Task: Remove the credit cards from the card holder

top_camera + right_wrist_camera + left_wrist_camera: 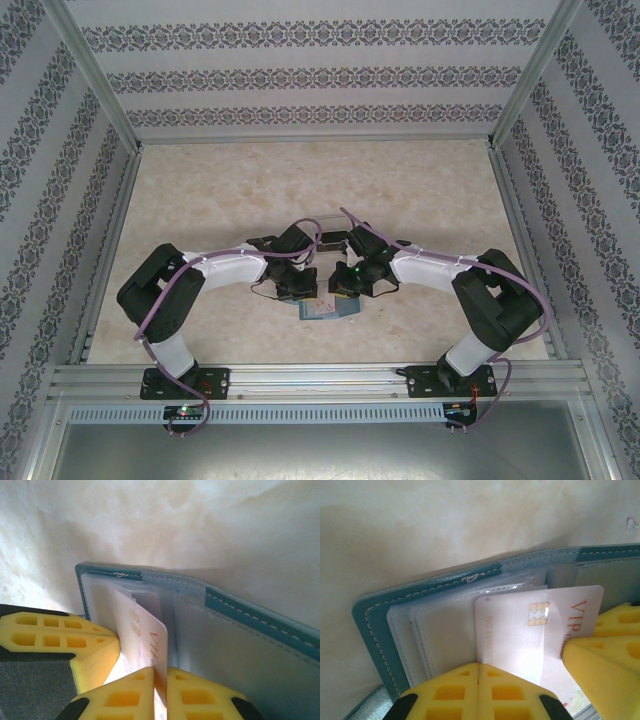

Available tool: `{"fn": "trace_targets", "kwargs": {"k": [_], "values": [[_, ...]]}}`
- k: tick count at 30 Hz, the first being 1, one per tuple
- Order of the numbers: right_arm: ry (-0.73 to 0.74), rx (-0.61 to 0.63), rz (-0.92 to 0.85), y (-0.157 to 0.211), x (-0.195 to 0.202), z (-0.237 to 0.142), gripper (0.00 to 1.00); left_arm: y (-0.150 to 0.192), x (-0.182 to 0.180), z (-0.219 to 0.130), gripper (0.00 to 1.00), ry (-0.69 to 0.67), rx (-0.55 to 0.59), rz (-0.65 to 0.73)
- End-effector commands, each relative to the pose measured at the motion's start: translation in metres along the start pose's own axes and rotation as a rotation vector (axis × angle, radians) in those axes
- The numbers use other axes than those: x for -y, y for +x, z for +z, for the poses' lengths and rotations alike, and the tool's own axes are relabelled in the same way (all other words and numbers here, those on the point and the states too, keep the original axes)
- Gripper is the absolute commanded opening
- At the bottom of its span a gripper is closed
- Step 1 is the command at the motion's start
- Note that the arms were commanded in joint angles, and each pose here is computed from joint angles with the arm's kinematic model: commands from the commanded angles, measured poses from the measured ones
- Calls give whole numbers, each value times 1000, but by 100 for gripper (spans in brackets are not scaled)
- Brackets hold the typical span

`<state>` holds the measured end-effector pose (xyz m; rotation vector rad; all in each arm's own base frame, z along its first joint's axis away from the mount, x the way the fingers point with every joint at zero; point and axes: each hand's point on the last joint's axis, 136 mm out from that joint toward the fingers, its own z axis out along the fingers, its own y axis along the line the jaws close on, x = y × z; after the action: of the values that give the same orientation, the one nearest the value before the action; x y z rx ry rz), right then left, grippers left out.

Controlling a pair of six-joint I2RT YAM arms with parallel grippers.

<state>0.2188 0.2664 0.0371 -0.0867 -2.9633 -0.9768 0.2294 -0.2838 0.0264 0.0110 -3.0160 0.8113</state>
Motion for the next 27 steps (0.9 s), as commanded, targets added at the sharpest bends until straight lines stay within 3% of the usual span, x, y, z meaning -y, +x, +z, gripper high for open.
{"fn": "trace_targets", "kwargs": {"k": [1, 27], "values": [[10, 7, -3, 1, 5, -4, 12, 17, -30, 11, 0, -126, -56, -9], [38, 18, -9, -1, 21, -18, 11, 16, -29, 9, 0, -125, -49, -7]]}}
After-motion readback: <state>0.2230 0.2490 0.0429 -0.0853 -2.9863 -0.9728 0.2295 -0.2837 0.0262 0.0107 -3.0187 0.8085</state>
